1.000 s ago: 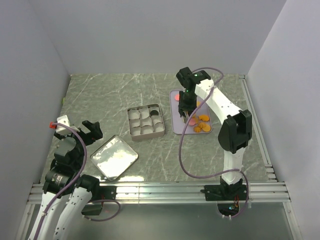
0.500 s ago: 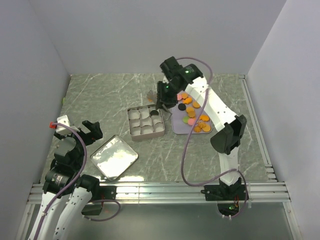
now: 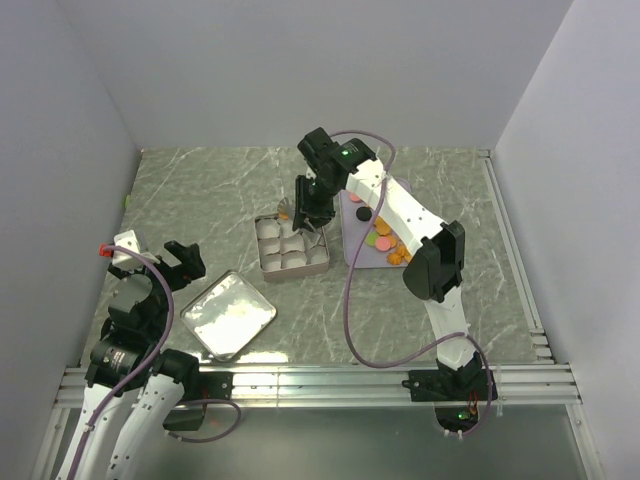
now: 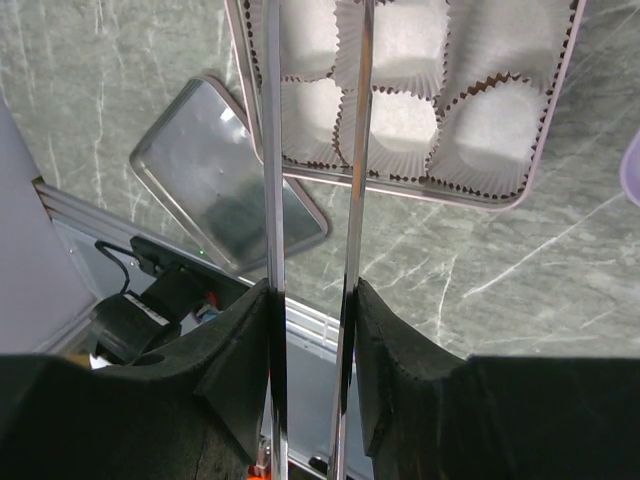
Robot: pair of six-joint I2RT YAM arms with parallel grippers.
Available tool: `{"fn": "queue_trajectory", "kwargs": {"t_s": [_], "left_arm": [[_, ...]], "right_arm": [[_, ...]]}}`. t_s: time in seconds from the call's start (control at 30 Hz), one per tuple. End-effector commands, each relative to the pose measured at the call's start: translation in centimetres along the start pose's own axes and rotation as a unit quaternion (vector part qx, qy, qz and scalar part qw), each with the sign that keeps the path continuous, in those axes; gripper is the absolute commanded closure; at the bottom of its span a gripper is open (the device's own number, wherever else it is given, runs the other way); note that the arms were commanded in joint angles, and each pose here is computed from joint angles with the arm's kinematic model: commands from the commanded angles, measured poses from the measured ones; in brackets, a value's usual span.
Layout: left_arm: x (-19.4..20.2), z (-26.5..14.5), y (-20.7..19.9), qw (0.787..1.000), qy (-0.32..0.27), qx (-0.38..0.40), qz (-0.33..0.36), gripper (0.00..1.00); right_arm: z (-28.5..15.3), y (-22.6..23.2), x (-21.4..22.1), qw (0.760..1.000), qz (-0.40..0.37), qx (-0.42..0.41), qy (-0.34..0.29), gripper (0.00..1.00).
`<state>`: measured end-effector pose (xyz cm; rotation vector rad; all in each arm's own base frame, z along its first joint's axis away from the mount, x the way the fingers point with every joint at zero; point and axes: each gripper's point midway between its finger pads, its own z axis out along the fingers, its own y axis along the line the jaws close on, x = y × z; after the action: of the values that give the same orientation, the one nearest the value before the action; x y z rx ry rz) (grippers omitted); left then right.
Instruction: Pack the cookies
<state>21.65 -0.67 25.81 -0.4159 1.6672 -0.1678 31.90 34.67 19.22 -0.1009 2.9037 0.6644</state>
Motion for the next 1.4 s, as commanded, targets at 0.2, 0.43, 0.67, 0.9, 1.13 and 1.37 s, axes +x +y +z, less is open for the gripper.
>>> {"fn": "queue_trajectory", "kwargs": {"t_s": [0.2,0.43,0.67,0.9,1.13,1.37], "left_arm": [[-0.8,0.0,-0.6,1.0,-0.015,0.015,0.0,0.01],[-0.7,0.1,-0.6,1.0,-0.013,0.014,0.001,0.01],[-0.7,0.1,-0.6,1.0,-0.013,0.013,0.002,0.01],[-0.7,0.1,-0.5,1.0,-0.013,0.012,0.002,0.01],[-0.7,0.2,-0.5,1.0,-0.012,0.011,0.001,0.0],[-0.8,0.1,-0.5,1.0,-0.015,0.01,-0.001,0.0]], "right_arm": [[0.8,-0.2,-0.8,1.0,-0.008,0.003,-0.015,0.66],[2.2,-0.2,-1.2,1.0,-0.003,0.005,-0.01,0.59],[3.0,-0.4,-1.4,1.0,-0.004,0.007,-0.009,0.52],[2.7,-0.2,-1.8,1.0,-0.005,0.004,-0.016,0.49],[1.9,-0.6,-2.6,1.0,0.002,0.004,-0.028,0.46],[-1.1,-0.1,-3.8,0.998,0.005,-0.014,-0.061,0.45]]}}
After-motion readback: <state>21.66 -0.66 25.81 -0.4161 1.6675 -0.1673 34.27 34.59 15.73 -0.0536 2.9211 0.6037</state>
